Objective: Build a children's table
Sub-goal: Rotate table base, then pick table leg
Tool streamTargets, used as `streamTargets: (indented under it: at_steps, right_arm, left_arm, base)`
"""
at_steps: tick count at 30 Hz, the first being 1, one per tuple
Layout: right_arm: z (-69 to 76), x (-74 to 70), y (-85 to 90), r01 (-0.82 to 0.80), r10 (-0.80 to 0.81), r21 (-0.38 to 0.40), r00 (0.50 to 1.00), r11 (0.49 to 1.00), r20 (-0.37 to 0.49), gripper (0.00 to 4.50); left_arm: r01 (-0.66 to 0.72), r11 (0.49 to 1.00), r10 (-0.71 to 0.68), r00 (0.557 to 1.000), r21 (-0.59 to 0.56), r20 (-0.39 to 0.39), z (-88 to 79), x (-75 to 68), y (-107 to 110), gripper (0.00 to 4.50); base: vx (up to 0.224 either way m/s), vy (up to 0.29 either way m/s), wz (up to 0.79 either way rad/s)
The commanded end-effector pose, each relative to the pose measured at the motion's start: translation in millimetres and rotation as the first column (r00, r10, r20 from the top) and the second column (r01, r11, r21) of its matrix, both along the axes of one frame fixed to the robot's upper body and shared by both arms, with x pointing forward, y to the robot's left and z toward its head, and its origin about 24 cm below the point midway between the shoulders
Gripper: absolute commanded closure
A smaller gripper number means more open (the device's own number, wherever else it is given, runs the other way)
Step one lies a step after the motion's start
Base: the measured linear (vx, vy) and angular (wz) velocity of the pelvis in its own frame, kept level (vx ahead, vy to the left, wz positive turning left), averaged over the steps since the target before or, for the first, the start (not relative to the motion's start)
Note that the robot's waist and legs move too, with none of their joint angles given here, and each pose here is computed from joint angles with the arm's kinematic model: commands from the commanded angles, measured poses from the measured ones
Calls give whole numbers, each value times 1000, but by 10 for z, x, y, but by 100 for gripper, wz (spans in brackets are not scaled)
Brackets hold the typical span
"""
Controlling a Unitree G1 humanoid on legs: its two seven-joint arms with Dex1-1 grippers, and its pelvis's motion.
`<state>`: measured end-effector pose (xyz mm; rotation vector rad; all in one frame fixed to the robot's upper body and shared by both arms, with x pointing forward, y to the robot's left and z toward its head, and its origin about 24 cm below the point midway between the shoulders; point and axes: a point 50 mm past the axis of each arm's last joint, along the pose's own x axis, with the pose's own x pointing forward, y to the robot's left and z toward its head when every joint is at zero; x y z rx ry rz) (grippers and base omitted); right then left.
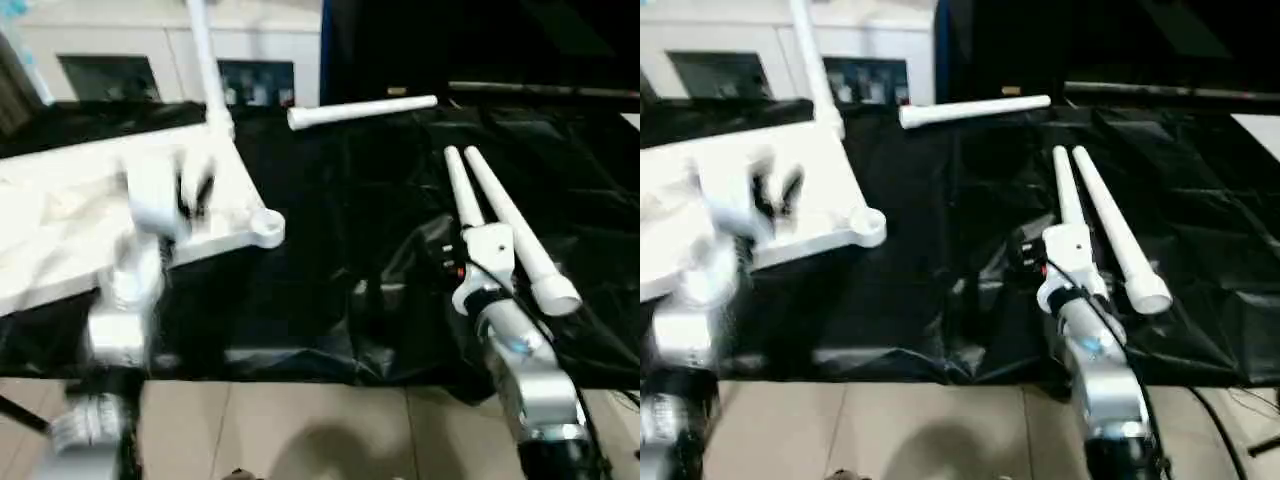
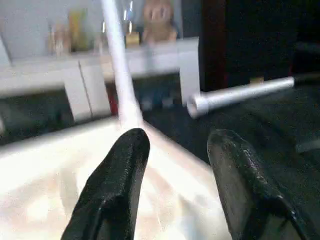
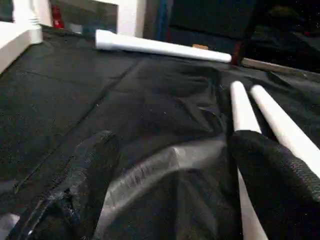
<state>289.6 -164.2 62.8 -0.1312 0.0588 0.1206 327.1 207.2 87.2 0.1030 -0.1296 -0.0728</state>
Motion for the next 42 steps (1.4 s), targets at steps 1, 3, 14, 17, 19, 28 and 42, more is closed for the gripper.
streamTargets:
  at_steps: [1,3,14,17,19,28,42]
  right_arm:
    - [49,3,-19,31,-31,-2,999,1000,22,55]
    - [58,36,-2,33,-34,31,999,999,6,55]
    - [77,62,66,-26,27,21,999,999,-34,55]
    - [81,61,94,-58,58,12,997,998,-48,55]
    - [65,55,119,-90,90,4,994,996,-65,55]
    - [111,37,130,-81,82,30,996,996,-45,55]
    - [149,-15,-111,65,-86,-81,953,995,-290,38]
  left_arm:
    - [-1,1000,1,999,-4,48,158,7,-35,220]
    - [20,999,-20,1000,-27,16,96,-81,-147,220]
    - [17,999,-20,997,-41,-74,91,-203,-255,220]
    - [7,999,-10,996,-39,-84,104,-211,-245,220]
    - [4,999,-7,996,-42,-87,112,-206,-253,220]
    - [37,998,-41,994,-43,-104,122,-216,-310,220]
    - [246,969,-235,940,14,-247,-91,-286,-498,214]
  base:
    - [0,0,0]
    - [0,0,0]
    - [13,8,-4]
    - [78,26,-17]
    - [81,4,-7]
    - [158,-4,42]
    - [20,-45,11]
